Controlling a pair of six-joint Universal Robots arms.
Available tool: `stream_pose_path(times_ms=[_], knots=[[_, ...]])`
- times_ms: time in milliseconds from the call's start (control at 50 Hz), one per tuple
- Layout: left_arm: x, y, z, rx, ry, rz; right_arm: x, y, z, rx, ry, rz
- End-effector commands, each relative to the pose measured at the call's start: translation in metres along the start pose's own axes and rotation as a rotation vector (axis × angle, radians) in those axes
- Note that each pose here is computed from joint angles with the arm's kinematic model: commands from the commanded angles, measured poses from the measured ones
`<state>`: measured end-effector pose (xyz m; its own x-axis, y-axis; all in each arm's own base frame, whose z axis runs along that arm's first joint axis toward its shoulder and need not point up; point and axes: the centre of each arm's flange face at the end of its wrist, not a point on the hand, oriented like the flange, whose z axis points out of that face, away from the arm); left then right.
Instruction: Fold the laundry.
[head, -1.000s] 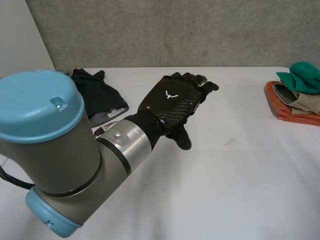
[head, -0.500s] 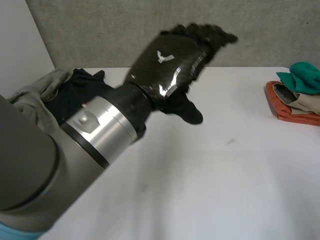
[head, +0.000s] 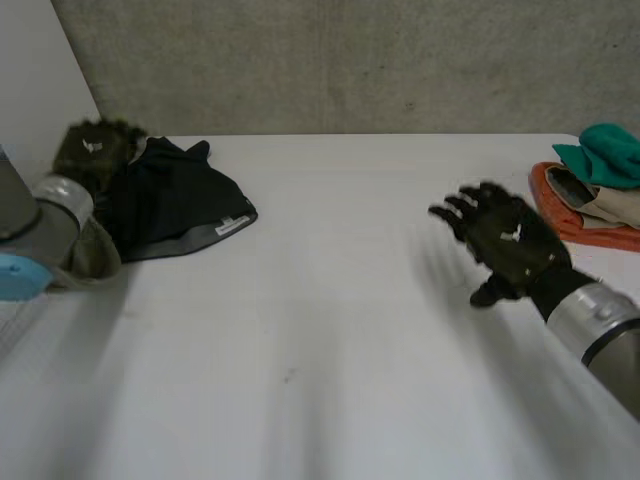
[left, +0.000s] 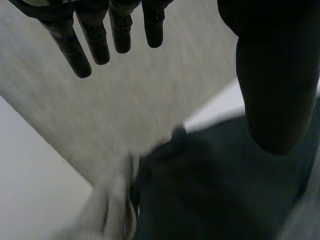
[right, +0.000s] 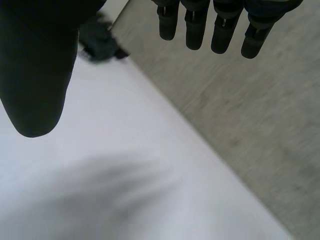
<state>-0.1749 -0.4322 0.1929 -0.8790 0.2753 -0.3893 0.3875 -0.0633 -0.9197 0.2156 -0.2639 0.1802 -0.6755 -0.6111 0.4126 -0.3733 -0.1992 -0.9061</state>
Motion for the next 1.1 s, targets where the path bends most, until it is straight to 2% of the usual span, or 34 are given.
stream_pose_path(times_ms=[20, 300, 500, 660, 740, 820, 840, 1000, 1100], knots=[[0.004, 0.066, 0.035, -0.040, 0.067, 0.160, -0.008, 0.020, -0.003, -0.074, -0.028, -0.011], [0.013, 0.092, 0.049, -0.048, 0.084, 0.156, -0.010, 0.024, -0.004, -0.084, -0.031, -0.004], [0.020, 0.091, 0.057, 0.009, 0.068, 0.170, -0.011, 0.025, -0.005, -0.088, -0.031, -0.002], [0.030, 0.087, 0.058, 0.032, 0.081, 0.123, -0.010, 0.026, -0.004, -0.089, -0.030, -0.002], [0.043, 0.070, 0.057, 0.062, 0.097, 0.098, -0.012, 0.027, -0.004, -0.094, -0.035, 0.001], [0.055, 0.030, 0.049, 0.117, 0.127, 0.009, -0.011, 0.028, -0.004, -0.092, -0.032, -0.001], [0.058, 0.002, 0.042, 0.157, 0.141, -0.048, -0.011, 0.028, -0.004, -0.092, -0.032, -0.001], [0.082, -0.103, -0.010, 0.310, 0.266, -0.357, -0.009, 0.028, -0.004, -0.098, -0.019, -0.002], [0.093, -0.133, -0.023, 0.378, 0.294, -0.388, -0.011, 0.028, -0.005, -0.105, -0.025, 0.002]])
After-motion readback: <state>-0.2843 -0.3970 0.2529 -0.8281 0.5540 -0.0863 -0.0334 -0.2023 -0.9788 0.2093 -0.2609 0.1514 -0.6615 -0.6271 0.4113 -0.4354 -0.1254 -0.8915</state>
